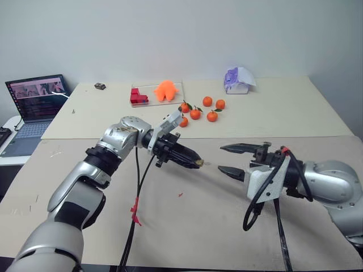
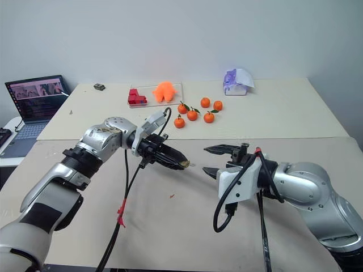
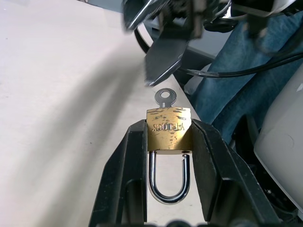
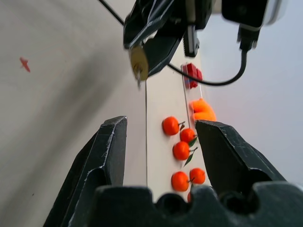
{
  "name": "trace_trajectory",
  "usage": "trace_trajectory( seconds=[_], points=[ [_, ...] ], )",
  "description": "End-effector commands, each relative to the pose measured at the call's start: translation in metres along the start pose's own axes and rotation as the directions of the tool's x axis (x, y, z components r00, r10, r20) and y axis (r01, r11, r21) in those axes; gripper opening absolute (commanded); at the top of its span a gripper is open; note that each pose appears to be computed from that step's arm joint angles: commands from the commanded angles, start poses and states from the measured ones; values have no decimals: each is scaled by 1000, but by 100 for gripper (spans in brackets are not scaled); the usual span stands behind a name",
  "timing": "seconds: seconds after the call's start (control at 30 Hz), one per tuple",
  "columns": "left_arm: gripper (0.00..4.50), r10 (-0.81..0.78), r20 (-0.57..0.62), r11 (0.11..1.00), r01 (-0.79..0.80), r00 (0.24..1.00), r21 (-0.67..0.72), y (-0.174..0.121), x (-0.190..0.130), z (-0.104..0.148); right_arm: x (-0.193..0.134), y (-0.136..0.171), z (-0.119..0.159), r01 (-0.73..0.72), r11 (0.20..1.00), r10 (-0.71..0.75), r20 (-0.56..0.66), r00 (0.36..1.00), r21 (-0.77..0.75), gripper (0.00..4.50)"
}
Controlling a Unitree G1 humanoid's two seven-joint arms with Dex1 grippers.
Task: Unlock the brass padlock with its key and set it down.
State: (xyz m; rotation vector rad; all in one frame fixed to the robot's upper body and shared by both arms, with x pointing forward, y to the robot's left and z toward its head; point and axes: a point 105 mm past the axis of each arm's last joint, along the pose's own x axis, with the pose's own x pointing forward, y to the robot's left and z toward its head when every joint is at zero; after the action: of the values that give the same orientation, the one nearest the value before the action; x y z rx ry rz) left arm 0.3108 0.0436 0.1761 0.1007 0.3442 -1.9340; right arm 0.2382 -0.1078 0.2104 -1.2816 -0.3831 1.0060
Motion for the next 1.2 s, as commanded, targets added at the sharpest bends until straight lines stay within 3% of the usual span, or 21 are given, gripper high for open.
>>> trace_trajectory(
  seconds=[0.03,1.07,1.17,1.2],
  points=[
    [82,-22,-16,998,23,1000,66,1,5,15,4,-3,11,-7,1000,8,45,999,-26,282],
    [82,-66,-1,993,66,998,102,5,22,25,13,1,19,-11,1000,13,73,997,-28,282],
    [82,-65,-1,993,65,998,102,5,22,25,13,2,19,-14,1000,16,72,997,-25,216],
    [82,-65,-1,993,65,998,101,5,22,25,13,2,19,-16,1000,17,72,997,-24,172]
  ],
)
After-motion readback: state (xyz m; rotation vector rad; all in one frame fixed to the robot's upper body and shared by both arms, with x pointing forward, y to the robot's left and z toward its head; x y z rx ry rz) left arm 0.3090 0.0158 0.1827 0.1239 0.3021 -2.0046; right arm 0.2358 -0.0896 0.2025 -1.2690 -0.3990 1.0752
